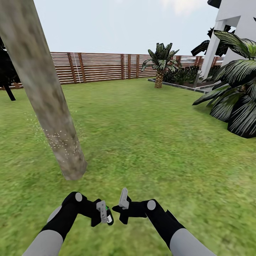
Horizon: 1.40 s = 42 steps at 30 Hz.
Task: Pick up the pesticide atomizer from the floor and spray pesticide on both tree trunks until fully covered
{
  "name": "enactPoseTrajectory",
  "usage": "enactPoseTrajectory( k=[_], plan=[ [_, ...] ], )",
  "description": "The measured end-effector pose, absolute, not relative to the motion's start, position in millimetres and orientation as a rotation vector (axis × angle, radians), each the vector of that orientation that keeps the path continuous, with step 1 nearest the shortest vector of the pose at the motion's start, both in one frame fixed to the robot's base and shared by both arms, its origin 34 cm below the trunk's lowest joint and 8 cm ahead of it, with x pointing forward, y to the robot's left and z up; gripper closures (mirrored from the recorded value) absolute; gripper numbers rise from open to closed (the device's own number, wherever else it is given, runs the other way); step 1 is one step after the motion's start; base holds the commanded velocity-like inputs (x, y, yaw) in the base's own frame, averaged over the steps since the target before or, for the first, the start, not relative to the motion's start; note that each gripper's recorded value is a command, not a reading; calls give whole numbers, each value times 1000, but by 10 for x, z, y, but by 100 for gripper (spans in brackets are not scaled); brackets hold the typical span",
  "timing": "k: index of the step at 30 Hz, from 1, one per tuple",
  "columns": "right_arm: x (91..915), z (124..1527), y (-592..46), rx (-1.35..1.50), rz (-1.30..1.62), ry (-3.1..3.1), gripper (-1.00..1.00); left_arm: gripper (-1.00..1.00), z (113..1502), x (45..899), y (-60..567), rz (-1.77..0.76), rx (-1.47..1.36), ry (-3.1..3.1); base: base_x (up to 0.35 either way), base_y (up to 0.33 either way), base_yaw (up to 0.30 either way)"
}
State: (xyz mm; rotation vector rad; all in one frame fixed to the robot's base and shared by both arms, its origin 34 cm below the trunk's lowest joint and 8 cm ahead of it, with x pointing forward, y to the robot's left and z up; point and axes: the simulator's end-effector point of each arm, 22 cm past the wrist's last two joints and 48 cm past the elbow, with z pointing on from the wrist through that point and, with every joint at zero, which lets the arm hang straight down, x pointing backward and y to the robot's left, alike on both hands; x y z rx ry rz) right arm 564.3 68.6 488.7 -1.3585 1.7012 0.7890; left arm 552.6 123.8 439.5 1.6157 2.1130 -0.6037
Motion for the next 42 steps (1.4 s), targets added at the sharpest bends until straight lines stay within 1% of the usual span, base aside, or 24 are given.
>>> enactPoseTrajectory(
  k=[9, 42],
  plan=[
    [5642, 4877, 674, -1361, 787, 1703, 100, 100, 4368, 5429, 1141, -613, 1704, 2080, 0, 0, 0],
    [5641, 4861, 654, -1362, 785, 1708, 100, 100, 4422, 5427, 1027, -674, 1646, 2062, 0, 0, 0]
  ],
)
